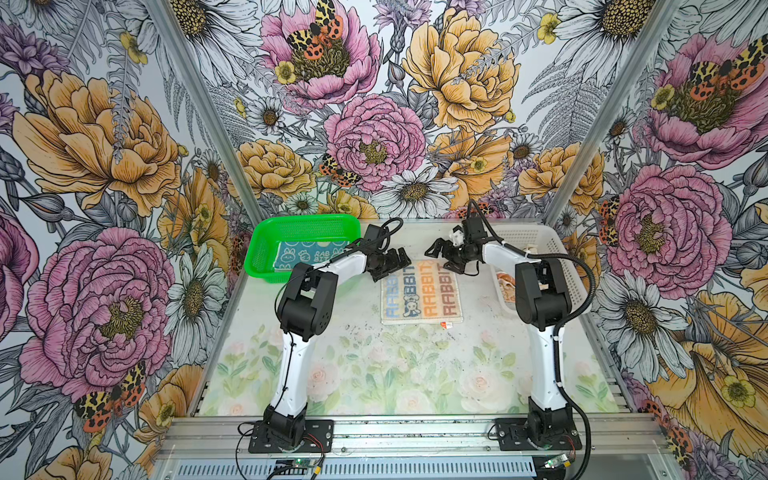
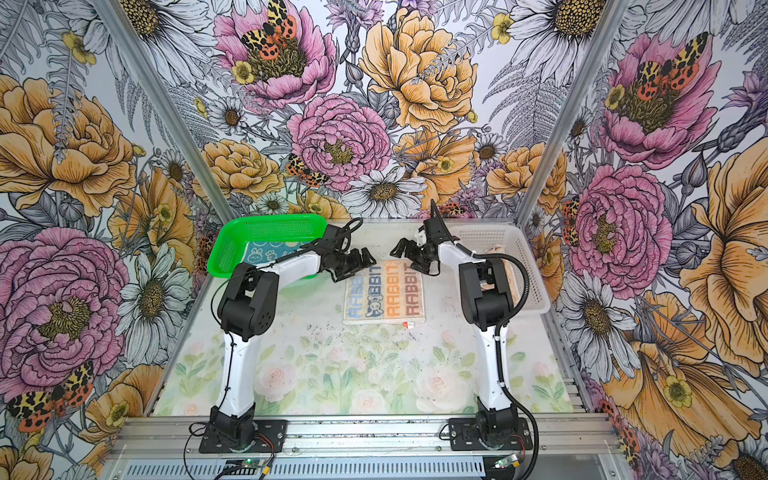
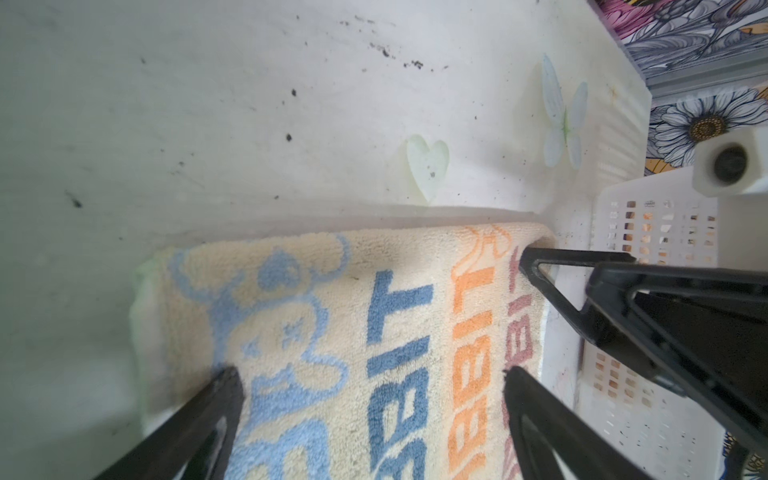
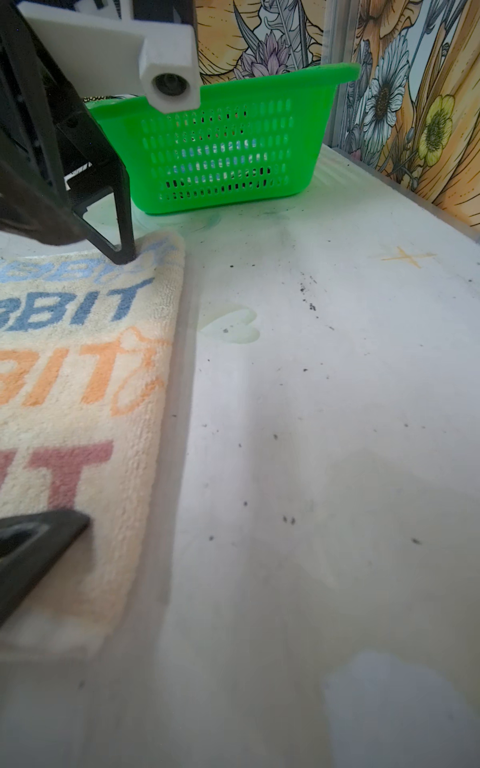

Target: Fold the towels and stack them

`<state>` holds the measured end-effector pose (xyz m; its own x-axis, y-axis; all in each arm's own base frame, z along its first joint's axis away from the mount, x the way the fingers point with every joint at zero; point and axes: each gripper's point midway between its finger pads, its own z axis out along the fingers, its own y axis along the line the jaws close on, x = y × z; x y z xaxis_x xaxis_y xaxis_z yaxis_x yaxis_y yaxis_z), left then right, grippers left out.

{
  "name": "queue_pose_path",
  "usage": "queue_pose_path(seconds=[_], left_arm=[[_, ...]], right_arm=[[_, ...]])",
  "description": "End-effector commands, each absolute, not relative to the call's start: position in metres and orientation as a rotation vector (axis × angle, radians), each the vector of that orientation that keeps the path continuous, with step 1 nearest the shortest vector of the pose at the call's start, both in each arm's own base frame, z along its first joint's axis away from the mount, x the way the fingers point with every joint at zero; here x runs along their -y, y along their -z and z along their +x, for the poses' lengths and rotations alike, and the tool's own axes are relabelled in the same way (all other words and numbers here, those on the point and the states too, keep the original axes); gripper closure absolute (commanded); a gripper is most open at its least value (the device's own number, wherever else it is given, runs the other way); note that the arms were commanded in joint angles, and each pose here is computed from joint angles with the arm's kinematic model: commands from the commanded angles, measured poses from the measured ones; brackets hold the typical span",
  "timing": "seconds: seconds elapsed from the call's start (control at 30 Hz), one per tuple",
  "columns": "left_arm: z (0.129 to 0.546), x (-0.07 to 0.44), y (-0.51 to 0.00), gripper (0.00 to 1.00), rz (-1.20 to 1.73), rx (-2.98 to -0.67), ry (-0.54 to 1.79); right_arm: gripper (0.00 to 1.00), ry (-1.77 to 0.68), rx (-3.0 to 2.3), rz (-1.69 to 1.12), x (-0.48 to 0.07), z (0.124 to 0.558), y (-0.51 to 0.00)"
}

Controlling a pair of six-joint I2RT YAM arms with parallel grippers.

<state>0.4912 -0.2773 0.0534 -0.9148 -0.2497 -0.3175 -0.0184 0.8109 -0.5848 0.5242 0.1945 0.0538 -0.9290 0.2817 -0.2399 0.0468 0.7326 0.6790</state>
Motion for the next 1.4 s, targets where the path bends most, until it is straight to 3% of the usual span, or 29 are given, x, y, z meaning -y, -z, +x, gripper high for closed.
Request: queue_pose_path(seconds=[0.0,0.43,0.73,1.1,1.37], left_arm=[[0.466,0.265,-0.031,0.01,-0.206,-2.701,0.721],[0.418,0.260,-0.040,0.01,-0.167,-2.731,0.667],[0.454,0.260,-0.100,0.01,-0.035,-2.618,0.585],[0.461,0.257,-0.108,0.01,0.039,-2.606,0.531],[0.460,0.256,-0.101,0.01,0.060,-2.617,0.518]], right_arm=[[0.01,-0.913,-2.713,0.287,-0.183,0.500,-0.021],[0.01,-0.869,-2.745,0.200,-0.190,0.461,-0.032],[0.01,-0.791,-2.608,0.103,-0.178,0.476,-0.113],[0.02,-0.521,-2.713,-0.048,-0.155,0.492,-0.077],[0.20,-0.387,-2.764,-0.102,-0.144,0.503,-0.049]])
